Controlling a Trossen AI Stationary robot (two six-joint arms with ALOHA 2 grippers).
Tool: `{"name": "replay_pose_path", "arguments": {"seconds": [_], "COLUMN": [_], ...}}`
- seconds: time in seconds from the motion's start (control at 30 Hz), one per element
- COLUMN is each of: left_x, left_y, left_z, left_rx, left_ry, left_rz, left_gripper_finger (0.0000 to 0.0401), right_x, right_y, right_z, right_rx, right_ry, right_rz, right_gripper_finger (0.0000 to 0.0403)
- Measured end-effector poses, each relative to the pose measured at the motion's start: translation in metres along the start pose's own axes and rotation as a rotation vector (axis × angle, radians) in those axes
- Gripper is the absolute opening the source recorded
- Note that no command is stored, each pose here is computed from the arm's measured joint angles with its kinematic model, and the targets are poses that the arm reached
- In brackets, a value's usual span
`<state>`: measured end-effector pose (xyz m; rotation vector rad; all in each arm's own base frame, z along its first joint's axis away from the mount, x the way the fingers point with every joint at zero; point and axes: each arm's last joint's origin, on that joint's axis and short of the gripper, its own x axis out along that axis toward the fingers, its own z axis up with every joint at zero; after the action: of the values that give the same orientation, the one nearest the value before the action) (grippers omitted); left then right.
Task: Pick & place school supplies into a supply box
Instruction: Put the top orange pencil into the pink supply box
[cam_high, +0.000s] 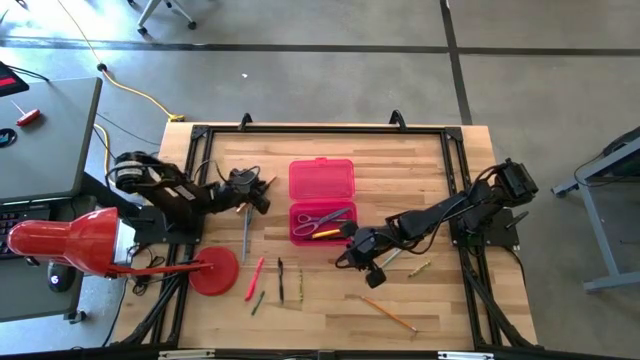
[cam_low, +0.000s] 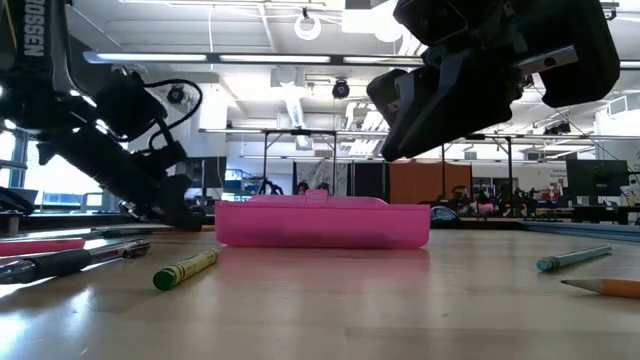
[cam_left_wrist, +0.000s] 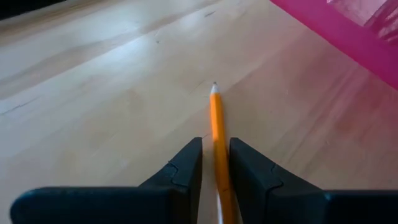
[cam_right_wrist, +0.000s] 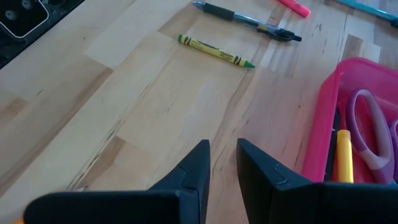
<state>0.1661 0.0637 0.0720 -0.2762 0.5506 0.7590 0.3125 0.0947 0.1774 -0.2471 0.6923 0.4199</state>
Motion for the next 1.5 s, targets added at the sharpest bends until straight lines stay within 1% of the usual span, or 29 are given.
{"name": "replay_pose_path", "arguments": {"seconds": [0.1,0.17,0.23,0.43,0.5,0.57,0.63,0.7,0.9,0.97,1.0,1.07,1.1,1.17,1.3,1.37,1.43,1.5], "left_x": [0.004,0.006,0.006,0.007,0.007,0.007,0.009,0.011,0.021,0.028,0.031,0.039,0.044,0.052,0.062,0.065,0.068,0.07], "left_y": [-0.001,-0.002,-0.002,-0.002,-0.001,-0.001,0.0,0.001,0.0,-0.002,-0.004,-0.007,-0.008,-0.012,-0.019,-0.021,-0.022,-0.022], "left_z": [-0.001,-0.001,-0.002,-0.002,-0.002,-0.003,-0.005,-0.007,-0.012,-0.012,-0.012,-0.012,-0.011,-0.009,-0.004,-0.002,-0.001,0.001], "left_rx": [0.014,0.005,-0.006,-0.035,-0.062,-0.066,-0.066,-0.076,-0.098,-0.093,-0.084,-0.085,-0.088,-0.104,-0.111,-0.108,-0.106,-0.109], "left_ry": [0.041,0.043,0.042,0.036,0.032,0.031,0.03,0.02,-0.045,-0.07,-0.079,-0.094,-0.1,-0.119,-0.137,-0.134,-0.132,-0.133], "left_rz": [0.007,0.014,0.018,0.041,0.048,0.065,0.098,0.13,0.158,0.163,0.163,0.164,0.164,0.148,0.113,0.108,0.121,0.138], "left_gripper_finger": [0.0114,0.0124,0.0146,0.0231,0.0244,0.0244,0.0231,0.0205,0.0087,0.0054,0.0043,0.0036,0.0039,0.0065,0.0151,0.0186,0.0203,0.0198], "right_x": [0.0,0.0,0.0,0.0,0.0,0.0,0.0,0.0,0.0,0.0,0.0,0.0,0.0,0.0,0.0,0.0,0.0,0.0], "right_y": [0.0,0.0,0.0,0.0,0.0,0.0,0.0,0.0,0.0,0.0,0.0,0.0,0.0,0.0,0.0,0.0,0.0,0.0], "right_z": [0.0,0.0,0.0,0.0,0.0,0.0,0.0,0.0,0.0,0.0,0.0,0.0,0.0,0.0,0.0,0.0,0.0,0.0], "right_rx": [0.0,0.0,0.0,-0.001,-0.001,-0.001,-0.001,-0.001,-0.001,-0.004,-0.01,-0.024,-0.027,-0.027,-0.027,-0.027,-0.027,-0.027], "right_ry": [0.0,0.0,0.0,0.0,0.0,0.0,0.0,0.0,0.0,0.0,0.0,0.0,0.0,0.0,0.0,0.0,0.0,-0.001], "right_rz": [0.0,0.0,0.0,0.0,0.0,0.0,0.001,0.002,0.002,0.002,0.002,0.002,0.002,0.002,0.003,0.002,0.002,0.003], "right_gripper_finger": [0.0058,0.0057,0.0058,0.0057,0.0057,0.0057,0.0058,0.0057,0.0057,0.0057,0.0057,0.0057,0.0057,0.0057,0.0057,0.0057,0.0058,0.0057]}}
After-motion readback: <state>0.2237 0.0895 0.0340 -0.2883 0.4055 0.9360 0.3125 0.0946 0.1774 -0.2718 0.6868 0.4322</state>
